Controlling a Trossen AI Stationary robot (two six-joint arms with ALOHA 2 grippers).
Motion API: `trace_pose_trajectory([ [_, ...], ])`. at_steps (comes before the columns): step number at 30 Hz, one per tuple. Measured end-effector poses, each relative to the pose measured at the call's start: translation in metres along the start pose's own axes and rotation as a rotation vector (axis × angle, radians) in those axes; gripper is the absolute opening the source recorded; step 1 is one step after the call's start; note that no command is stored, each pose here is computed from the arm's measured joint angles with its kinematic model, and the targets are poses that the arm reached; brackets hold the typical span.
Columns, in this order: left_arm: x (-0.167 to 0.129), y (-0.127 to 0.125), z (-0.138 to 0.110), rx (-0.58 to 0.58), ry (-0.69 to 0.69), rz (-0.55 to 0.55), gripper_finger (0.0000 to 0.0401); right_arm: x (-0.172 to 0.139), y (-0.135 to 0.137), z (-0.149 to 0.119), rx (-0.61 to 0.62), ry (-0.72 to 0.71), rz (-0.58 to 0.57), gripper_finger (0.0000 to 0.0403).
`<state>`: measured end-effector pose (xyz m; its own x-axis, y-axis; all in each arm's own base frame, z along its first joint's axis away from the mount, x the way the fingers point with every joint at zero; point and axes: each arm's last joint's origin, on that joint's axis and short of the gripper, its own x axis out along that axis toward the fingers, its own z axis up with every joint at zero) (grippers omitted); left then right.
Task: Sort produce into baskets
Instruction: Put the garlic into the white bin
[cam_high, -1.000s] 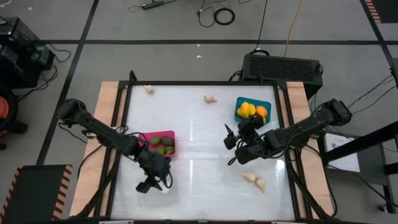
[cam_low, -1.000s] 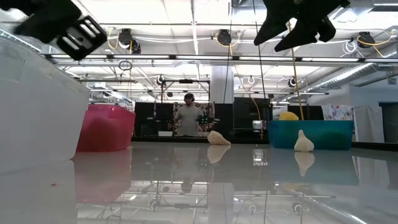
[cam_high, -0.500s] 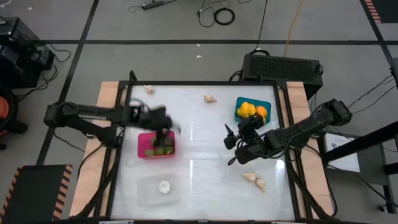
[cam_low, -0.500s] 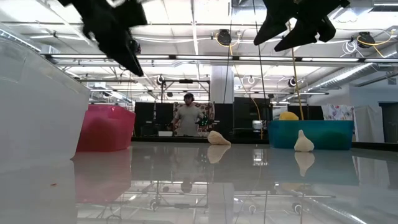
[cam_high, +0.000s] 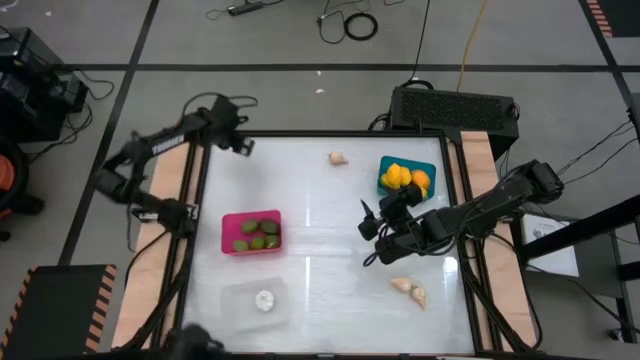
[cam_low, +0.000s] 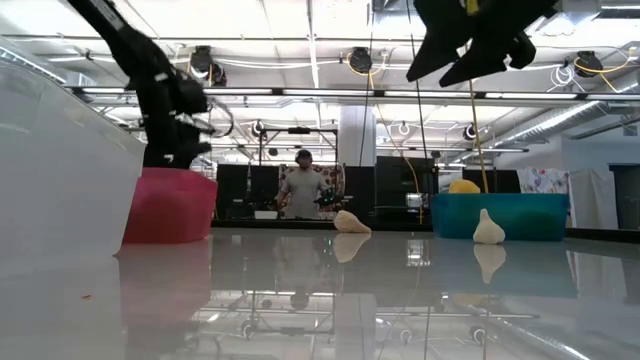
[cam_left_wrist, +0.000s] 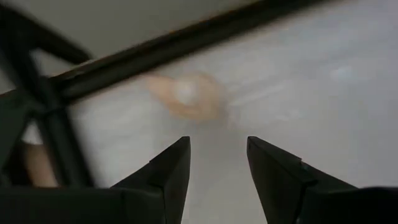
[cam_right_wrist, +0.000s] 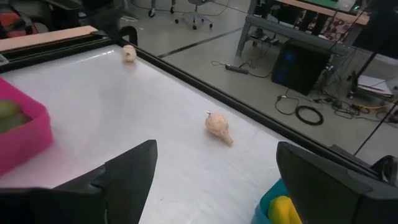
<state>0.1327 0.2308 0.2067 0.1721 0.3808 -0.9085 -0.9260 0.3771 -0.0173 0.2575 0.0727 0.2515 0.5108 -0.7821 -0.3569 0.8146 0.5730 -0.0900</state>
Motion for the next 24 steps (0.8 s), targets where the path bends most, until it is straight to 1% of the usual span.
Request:
trace_pose_trajectory([
  [3,0.019,0.024,0.013,-0.116,0.048,0.043,0.0166,0.007,0.001,-0.002,-0.010,0.006,-0.024,0.0322],
  [6,0.031,0.035,0.023,-0.158,0.073,0.050,0.0166,0.014,0.001,-0.003,-0.015,0.013,-0.047,0.0322],
  [12,0.028,0.032,0.040,-0.107,0.031,0.010,0.0166,0.026,0.004,-0.008,-0.032,0.030,-0.084,0.0322],
  [16,0.027,0.029,0.042,-0.098,0.027,0.001,0.0171,0.031,0.004,-0.010,-0.047,0.038,-0.102,0.0322],
  [20,0.038,0.028,0.037,-0.095,0.105,-0.043,0.0195,0.032,0.004,-0.009,-0.045,0.036,-0.104,0.0322],
  [24,0.052,0.027,0.034,-0.079,0.160,-0.076,0.0232,0.032,0.004,-0.009,-0.056,0.036,-0.104,0.0322],
])
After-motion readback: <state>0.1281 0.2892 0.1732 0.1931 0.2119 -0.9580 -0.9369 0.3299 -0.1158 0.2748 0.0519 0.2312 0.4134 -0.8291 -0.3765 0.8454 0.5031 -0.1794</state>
